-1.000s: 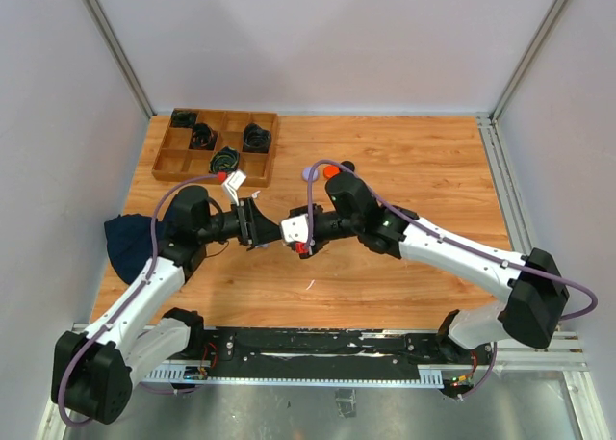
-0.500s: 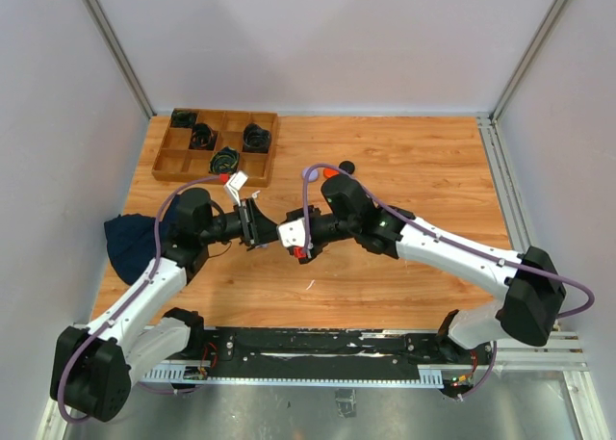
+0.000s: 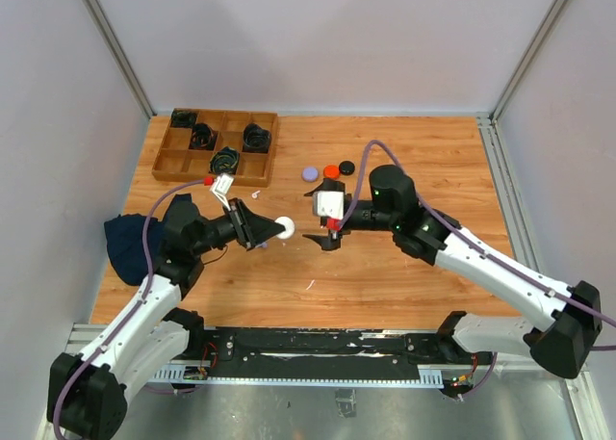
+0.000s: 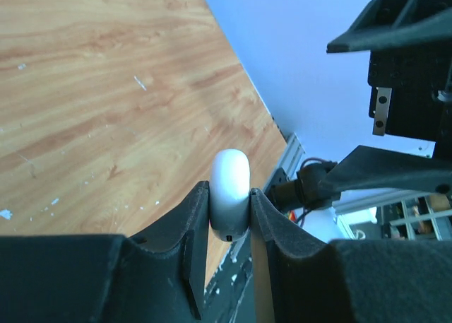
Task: Insert the wireless bluetooth earbuds into the charging case
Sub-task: Pick up the charging case at the center of the board.
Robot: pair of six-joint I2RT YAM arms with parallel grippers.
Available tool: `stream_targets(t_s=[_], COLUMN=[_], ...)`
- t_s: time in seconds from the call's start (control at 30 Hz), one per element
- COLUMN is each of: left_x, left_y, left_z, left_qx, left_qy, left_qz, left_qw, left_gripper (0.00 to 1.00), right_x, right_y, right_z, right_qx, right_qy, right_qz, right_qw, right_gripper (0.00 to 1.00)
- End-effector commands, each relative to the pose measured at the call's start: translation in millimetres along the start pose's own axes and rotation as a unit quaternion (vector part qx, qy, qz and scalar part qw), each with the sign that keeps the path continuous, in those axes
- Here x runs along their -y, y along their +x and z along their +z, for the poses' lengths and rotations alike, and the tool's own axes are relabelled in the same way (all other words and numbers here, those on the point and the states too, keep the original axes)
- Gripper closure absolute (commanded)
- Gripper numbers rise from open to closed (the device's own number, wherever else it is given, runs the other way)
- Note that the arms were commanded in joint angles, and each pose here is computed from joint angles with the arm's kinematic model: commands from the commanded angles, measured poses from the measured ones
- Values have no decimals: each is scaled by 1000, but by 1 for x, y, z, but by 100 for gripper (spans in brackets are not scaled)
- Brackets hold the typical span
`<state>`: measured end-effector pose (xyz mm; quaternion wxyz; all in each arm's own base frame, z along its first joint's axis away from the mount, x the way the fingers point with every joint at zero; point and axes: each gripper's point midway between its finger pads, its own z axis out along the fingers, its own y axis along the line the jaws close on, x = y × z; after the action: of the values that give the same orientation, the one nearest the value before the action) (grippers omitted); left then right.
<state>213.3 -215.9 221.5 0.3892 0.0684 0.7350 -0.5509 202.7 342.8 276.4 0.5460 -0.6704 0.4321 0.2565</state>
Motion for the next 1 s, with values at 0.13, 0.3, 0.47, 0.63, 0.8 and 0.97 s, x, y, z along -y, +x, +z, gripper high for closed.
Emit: stream_targets(t_s=[0.13, 0.3, 0.47, 0.63, 0.8, 0.97], left_x=[22, 33, 47, 58, 64, 69], left_y=[-29, -36, -43, -49, -52, -52], left_z=[-14, -24, -34, -40, -41, -38], left_qx=[113, 160, 205, 228, 238, 236], left_qy=[27, 50, 80, 97, 111, 125], left_qz=[57, 79, 94, 101, 93, 88], left_qw=[992, 983, 971, 964, 960, 960], left_gripper=[100, 100, 100, 100, 100, 100], right_x=[15, 18, 21, 19, 16, 14], right_y=[-11, -24, -32, -40, -46, -56], right_z=[-13, -6, 5, 14, 19, 19], right_qx=[73, 135, 201, 243, 268, 291], right_qy=[89, 93, 83, 53, 25, 1], right_qz=[251, 340, 409, 441, 453, 446], right_qw=[961, 926, 886, 862, 850, 847], right_gripper=[18, 21, 28, 33, 42, 48])
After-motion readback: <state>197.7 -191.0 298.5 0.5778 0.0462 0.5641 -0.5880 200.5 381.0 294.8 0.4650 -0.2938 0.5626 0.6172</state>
